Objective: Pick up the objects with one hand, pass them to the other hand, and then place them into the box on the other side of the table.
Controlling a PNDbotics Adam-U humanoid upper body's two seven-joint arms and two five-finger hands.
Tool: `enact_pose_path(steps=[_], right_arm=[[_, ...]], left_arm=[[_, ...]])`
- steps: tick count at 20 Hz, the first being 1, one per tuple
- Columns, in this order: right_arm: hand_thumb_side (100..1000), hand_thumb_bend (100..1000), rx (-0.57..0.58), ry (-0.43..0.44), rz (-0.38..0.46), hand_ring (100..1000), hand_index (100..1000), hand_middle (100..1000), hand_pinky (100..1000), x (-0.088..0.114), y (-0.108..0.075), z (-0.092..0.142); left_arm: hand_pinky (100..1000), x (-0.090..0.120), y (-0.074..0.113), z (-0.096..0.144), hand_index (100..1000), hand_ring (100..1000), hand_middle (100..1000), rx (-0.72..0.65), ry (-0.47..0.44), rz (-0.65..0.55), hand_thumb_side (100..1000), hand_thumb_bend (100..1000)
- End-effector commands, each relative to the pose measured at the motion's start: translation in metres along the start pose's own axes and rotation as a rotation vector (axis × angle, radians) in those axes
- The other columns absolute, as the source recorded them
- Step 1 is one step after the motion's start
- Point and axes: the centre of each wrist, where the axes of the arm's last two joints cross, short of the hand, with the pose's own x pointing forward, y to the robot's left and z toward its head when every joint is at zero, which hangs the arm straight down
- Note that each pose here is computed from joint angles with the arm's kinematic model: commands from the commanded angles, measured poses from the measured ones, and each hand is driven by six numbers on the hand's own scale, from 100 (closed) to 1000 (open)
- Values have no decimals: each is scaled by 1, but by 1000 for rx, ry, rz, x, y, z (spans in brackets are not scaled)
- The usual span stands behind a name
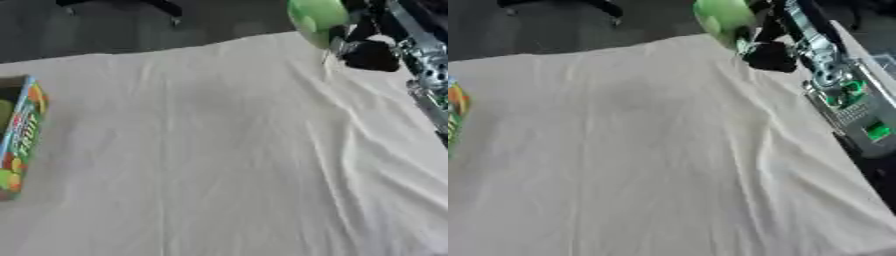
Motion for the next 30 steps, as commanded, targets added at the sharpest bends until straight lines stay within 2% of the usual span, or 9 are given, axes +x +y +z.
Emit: enact_pose_path(steps=[1,6,11,17,22,30], right_arm=[[100,100,17,-45,-18,539,423,257,686,10,-4,3],[100,100,69,-52,-69,537,422,255,685,9,5,6],[100,100,114,-69,-83,523,406,239,665,10,13,7],[100,100,149,-79,-74,514,396,230,653,16,19,6],[100,100,202,-109,-50,516,398,232,652,21,27,6],[100,100,317,-159,-81,512,397,230,642,33,40,6]], left_arm=[[668,17,11,-3,758,726,669,-57,-81,-72,337,510],[679,42,9,-6,764,731,678,-167,-204,-125,299,579],[683,67,1,-3,770,730,680,-248,-313,-179,295,614],[683,76,-8,-8,771,730,681,-300,-320,-212,311,614],[682,82,-12,-9,773,731,687,-320,-335,-195,312,572],[685,90,-24,-11,781,731,694,-392,-372,-223,254,632]])
